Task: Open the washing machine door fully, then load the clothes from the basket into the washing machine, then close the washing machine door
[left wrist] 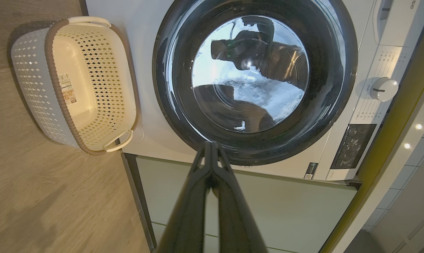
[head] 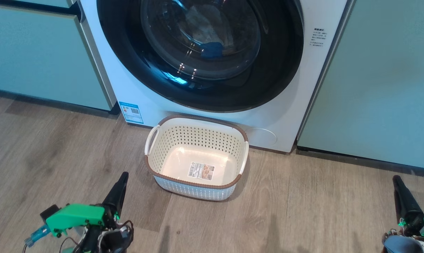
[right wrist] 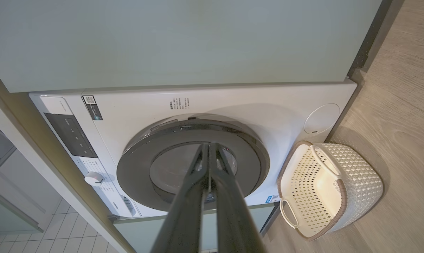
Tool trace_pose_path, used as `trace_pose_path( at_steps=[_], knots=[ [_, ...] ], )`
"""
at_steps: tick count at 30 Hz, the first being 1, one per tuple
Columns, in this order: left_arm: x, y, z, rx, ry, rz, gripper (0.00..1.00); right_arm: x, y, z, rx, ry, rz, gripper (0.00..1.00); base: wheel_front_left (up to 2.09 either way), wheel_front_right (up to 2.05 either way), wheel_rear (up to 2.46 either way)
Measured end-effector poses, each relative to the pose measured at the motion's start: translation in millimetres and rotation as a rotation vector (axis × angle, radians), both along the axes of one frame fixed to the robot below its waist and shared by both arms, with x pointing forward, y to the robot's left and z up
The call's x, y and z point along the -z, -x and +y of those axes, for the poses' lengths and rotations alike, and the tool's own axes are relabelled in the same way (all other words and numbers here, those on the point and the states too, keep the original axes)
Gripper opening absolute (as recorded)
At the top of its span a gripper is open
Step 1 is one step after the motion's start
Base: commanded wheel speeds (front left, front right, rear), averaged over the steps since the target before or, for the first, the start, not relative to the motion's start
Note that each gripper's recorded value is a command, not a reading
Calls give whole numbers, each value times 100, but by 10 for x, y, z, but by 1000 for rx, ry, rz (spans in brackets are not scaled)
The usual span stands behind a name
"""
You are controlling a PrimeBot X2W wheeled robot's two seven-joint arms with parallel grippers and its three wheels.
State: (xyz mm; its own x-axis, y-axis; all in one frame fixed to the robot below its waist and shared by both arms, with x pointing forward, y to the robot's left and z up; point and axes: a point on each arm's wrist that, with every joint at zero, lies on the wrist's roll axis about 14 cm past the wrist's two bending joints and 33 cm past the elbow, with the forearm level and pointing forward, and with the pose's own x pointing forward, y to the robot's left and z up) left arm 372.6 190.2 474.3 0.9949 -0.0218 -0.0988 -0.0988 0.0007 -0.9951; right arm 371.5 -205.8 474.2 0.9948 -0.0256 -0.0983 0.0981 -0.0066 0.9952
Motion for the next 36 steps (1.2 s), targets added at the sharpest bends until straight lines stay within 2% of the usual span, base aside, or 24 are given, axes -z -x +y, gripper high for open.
trace_pose_path(
  at_steps=[36],
  knots=[
    [0,0,-1,0,0,0,0,-1,0,-1,0,0,0,0,0,0,0]
  ],
)
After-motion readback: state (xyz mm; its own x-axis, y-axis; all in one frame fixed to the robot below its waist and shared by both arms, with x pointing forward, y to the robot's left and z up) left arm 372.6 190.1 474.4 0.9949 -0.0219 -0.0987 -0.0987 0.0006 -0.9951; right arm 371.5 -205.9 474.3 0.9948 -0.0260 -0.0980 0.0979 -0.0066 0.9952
